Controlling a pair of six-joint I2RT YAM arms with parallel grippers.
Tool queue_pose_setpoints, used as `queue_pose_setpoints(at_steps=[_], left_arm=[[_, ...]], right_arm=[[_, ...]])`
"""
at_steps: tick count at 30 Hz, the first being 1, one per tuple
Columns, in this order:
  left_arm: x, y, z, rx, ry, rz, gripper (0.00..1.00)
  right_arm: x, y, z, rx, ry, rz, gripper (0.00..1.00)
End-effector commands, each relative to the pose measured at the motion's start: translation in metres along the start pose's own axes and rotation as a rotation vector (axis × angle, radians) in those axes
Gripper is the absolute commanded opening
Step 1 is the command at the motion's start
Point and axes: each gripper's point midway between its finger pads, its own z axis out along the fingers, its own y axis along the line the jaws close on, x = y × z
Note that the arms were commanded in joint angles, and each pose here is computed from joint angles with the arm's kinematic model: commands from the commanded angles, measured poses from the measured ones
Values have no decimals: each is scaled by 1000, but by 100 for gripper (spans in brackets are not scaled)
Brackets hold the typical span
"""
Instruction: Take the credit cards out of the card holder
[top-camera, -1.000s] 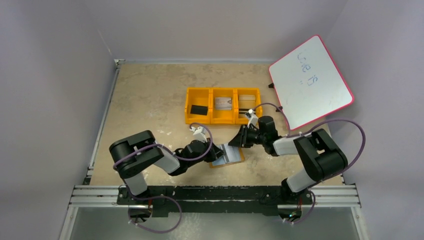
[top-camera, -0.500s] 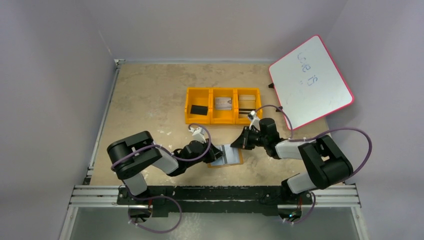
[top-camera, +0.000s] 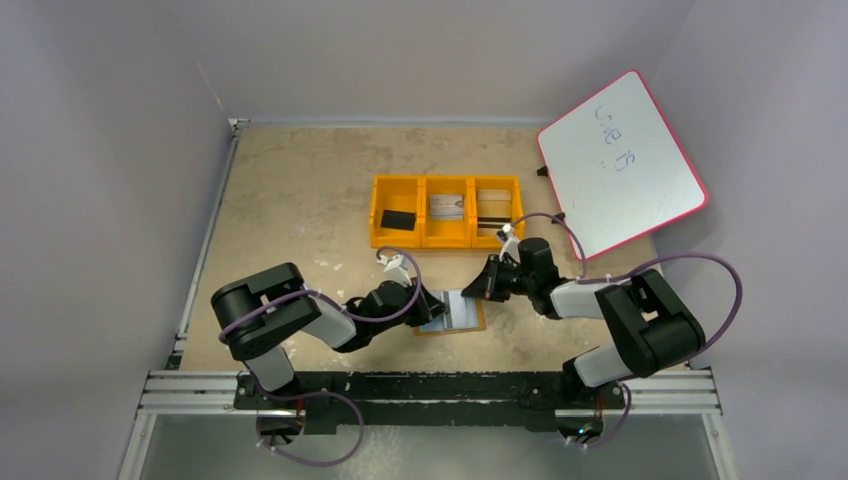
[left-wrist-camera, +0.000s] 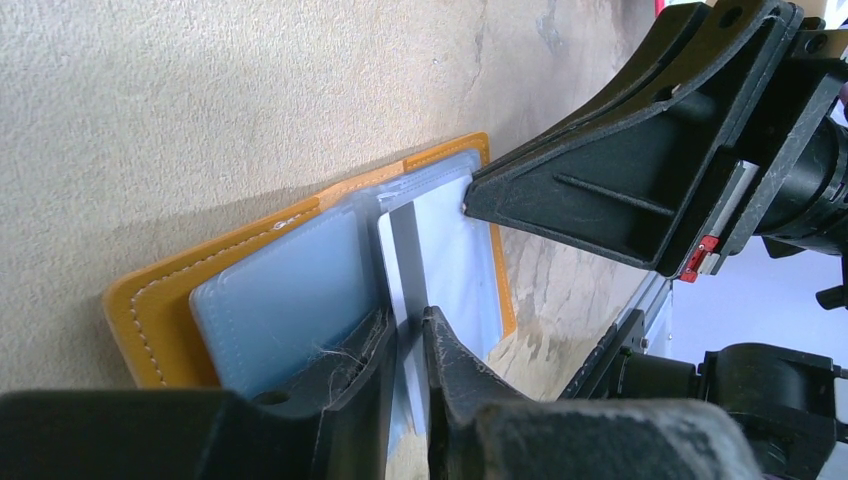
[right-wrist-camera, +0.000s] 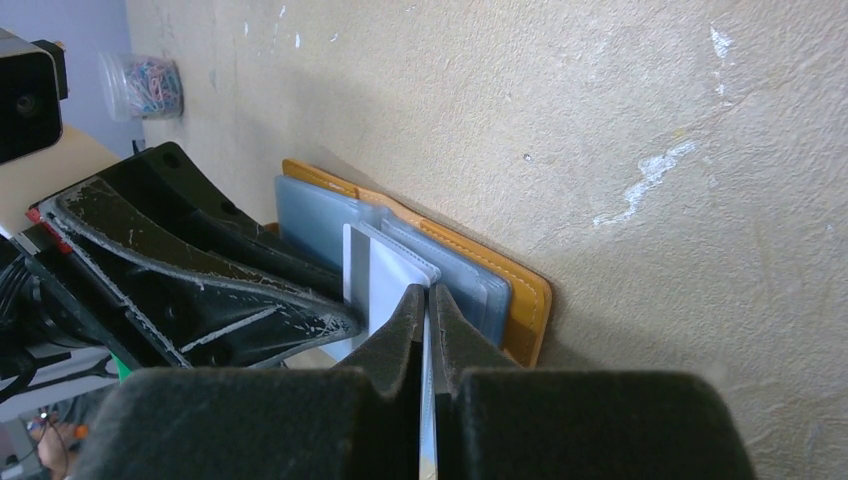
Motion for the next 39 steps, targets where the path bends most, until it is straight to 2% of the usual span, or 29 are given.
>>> queue_pose_setpoints(at_steps=[1, 4, 20, 25, 27, 28, 31, 39], left_arm=[[-9, -12, 0, 37, -24, 1, 15], [-10, -13, -1, 36, -29, 4, 0], [-15, 8, -6, -67, -57, 16, 0], [-12, 6, -4, -56, -44, 23, 0], [-9, 5, -1, -49, -24, 29, 0], [-7, 6, 1, -55, -16, 32, 0], [-4, 7, 4, -58, -7, 31, 12], [-6, 7, 2, -67, -6, 32, 16]], right_arm=[[1, -5, 1, 18, -8, 10, 0], [1, -5, 0, 26, -9, 11, 0], [-15, -10, -10, 120, -65, -26, 0], [-13, 4, -8, 40, -35, -72, 1], [-16, 19, -7, -41, -44, -109, 16], [-14, 24, -8, -74, -32, -113, 20], [-12, 29, -8, -102, -13, -128, 27], [1, 2, -3, 8, 45, -93, 30]])
